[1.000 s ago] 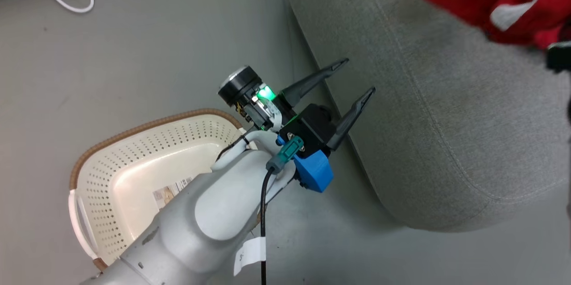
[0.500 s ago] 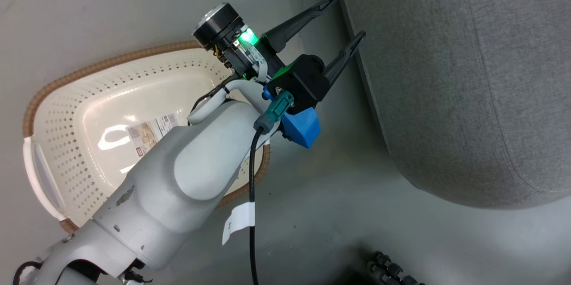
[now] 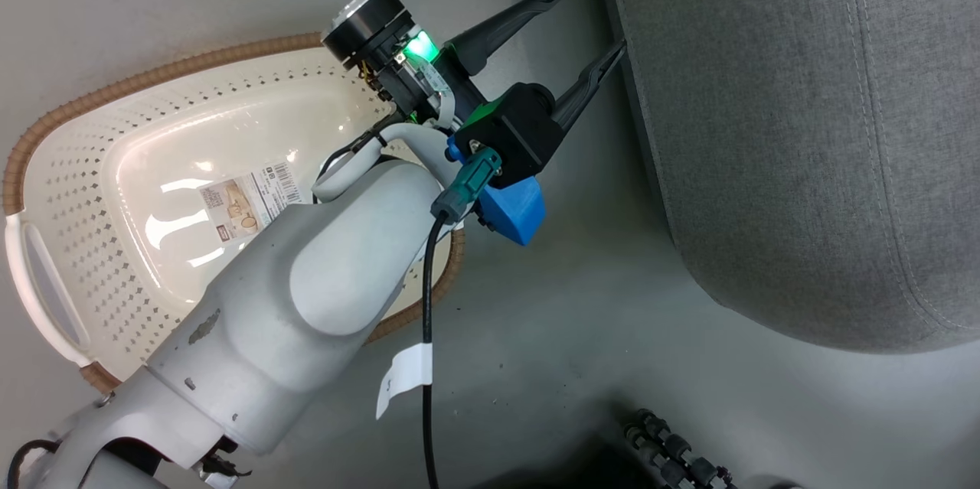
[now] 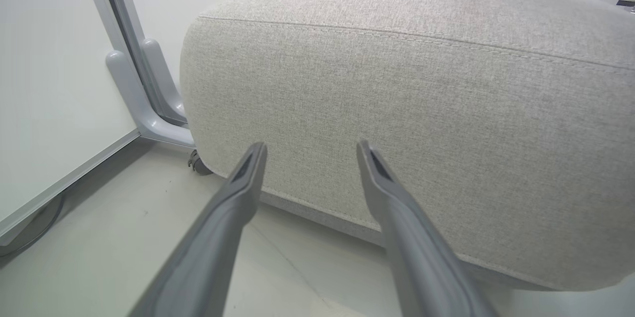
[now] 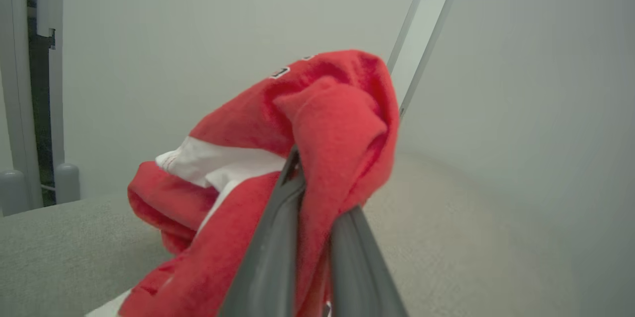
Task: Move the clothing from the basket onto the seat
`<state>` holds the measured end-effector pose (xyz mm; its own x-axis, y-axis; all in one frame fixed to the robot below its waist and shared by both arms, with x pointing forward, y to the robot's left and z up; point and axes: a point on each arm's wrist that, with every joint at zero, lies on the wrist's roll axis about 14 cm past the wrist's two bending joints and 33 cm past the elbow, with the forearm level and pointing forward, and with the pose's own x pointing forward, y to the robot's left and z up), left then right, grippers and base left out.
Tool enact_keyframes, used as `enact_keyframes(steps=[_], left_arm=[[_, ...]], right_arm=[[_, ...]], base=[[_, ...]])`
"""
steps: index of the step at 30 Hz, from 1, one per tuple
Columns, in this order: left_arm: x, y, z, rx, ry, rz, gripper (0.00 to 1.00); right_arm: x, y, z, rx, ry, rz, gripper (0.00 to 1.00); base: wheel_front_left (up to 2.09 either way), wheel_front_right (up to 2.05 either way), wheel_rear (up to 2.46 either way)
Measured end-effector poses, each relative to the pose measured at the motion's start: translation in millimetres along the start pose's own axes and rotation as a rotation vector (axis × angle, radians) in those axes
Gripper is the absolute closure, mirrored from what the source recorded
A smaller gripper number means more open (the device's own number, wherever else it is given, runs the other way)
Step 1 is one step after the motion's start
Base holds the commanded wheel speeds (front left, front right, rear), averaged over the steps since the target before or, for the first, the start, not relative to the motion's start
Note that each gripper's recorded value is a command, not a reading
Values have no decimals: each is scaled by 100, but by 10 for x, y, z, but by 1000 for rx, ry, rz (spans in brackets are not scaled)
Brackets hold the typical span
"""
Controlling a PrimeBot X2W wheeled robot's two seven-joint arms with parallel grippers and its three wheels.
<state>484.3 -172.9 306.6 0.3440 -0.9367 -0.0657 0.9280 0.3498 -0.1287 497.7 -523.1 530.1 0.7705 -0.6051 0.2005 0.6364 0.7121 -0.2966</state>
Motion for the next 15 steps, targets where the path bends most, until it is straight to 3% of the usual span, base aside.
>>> enact_keyframes(steps=[10, 11, 12, 15], left_arm=[[-42, 47, 10, 14, 5, 9, 0], [-44, 55, 19, 18, 4, 13, 0], [-44, 60, 35, 19, 2, 15, 0], [-46, 67, 114, 23, -8, 24, 0]], right_arm=[[-241, 205, -654, 42, 188, 18, 99], [-244, 206, -646, 55, 185, 12, 54], [-238, 199, -614, 64, 175, 7, 0], [-283, 214, -565, 56, 166, 26, 0]], base=[[0, 0, 0], [0, 0, 0], [0, 0, 0], [0, 0, 0]])
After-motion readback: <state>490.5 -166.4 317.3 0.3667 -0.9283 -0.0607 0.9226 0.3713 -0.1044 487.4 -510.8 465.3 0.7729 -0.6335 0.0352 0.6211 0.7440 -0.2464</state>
